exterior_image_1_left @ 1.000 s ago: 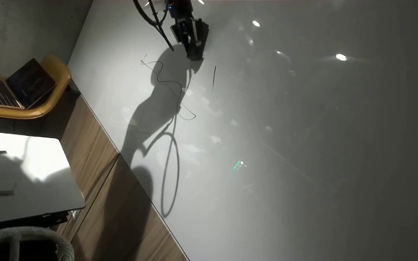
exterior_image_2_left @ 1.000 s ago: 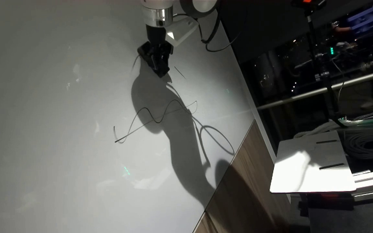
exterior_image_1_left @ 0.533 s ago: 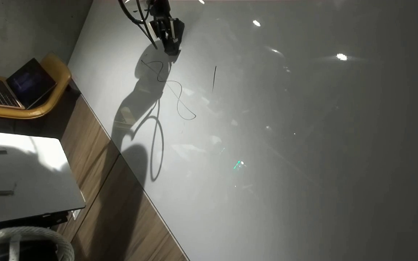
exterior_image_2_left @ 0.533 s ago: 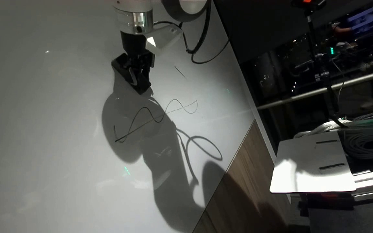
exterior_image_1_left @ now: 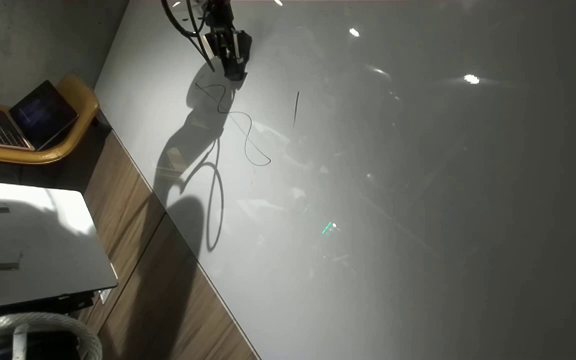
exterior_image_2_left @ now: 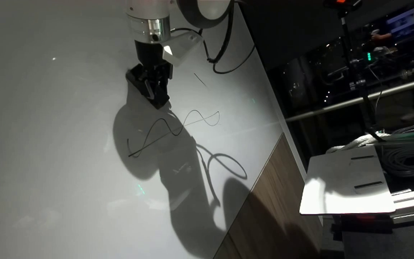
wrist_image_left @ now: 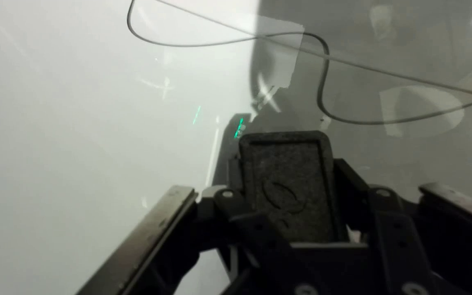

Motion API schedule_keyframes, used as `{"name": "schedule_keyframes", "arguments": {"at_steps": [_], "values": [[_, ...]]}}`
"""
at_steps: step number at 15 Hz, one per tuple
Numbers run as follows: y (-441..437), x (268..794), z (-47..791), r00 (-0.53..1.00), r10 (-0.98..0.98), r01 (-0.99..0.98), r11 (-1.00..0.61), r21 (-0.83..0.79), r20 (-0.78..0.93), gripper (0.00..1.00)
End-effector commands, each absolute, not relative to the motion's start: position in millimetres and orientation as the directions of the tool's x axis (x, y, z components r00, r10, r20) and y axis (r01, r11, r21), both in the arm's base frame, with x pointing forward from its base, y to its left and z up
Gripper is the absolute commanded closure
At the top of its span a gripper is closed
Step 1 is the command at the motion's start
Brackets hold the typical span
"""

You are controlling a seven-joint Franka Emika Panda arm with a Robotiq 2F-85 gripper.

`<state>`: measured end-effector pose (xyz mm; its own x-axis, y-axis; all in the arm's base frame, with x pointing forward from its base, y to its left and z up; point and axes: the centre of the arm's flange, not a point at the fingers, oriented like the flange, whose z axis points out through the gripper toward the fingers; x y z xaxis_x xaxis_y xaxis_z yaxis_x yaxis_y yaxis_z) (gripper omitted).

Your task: Use the eraser to wipe off the markings on the whiteboard

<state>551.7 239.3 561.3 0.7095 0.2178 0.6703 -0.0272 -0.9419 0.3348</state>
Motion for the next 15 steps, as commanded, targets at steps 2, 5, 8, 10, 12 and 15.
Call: {"name": "schedule_keyframes", "arguments": {"at_steps": [2, 5, 8, 10, 12, 15], "values": [[159, 588, 559, 0.705, 0.144, -0.091, -0.952, 0.291, 0.694, 0.7], [121, 580, 560, 0.707, 0.084, -0.15, -0.953, 0.264, 0.703, 0.7], [74, 578, 559, 0.705, 0.021, -0.213, -0.947, 0.24, 0.709, 0.7], [38, 579, 559, 0.702, -0.018, -0.252, -0.941, 0.226, 0.711, 0.7], [-3, 582, 559, 0.7, -0.054, -0.284, -0.936, 0.209, 0.712, 0.7], [-68, 589, 559, 0.698, -0.107, -0.331, -0.925, 0.187, 0.708, 0.7]]}}
